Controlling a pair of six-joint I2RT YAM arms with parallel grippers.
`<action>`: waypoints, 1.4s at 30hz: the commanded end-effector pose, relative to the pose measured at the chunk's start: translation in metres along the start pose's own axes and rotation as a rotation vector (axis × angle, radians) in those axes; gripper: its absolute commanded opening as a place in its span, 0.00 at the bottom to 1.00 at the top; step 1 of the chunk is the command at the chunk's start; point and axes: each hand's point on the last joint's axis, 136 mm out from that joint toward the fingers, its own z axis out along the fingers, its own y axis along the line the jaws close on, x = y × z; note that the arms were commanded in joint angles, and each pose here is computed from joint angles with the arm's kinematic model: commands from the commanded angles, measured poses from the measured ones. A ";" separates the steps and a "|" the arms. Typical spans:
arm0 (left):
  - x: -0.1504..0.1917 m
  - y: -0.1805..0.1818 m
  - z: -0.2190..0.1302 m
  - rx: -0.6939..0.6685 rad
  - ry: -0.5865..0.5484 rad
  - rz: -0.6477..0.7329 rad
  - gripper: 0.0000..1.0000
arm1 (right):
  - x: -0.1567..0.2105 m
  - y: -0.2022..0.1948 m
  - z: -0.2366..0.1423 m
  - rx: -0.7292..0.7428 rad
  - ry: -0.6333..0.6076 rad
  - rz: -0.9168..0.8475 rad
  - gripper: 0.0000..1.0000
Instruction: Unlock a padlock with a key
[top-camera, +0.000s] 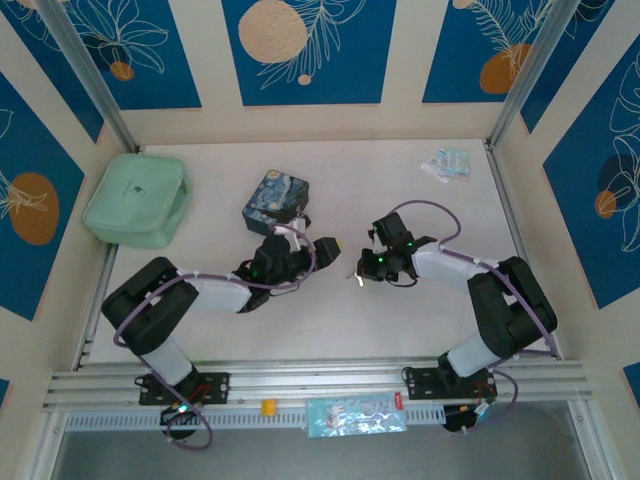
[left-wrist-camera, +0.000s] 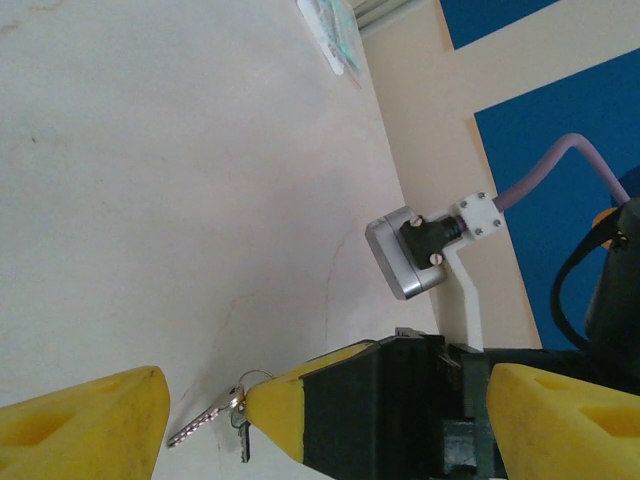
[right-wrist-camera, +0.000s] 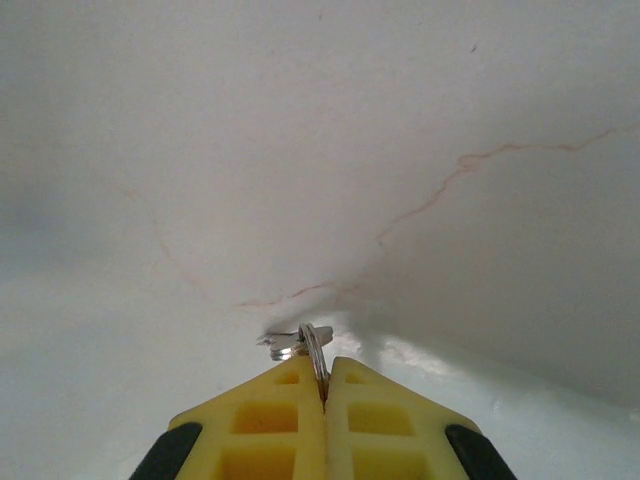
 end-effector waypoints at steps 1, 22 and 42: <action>-0.002 -0.022 0.005 0.077 0.005 -0.002 0.82 | -0.003 0.012 -0.015 -0.096 -0.007 0.072 0.00; 0.021 -0.045 0.026 0.245 0.046 -0.035 0.67 | -0.044 0.024 -0.062 -0.406 -0.238 0.635 0.00; 0.027 -0.038 0.041 0.210 0.055 -0.018 0.62 | -0.048 0.031 -0.070 -0.460 -0.268 0.643 0.00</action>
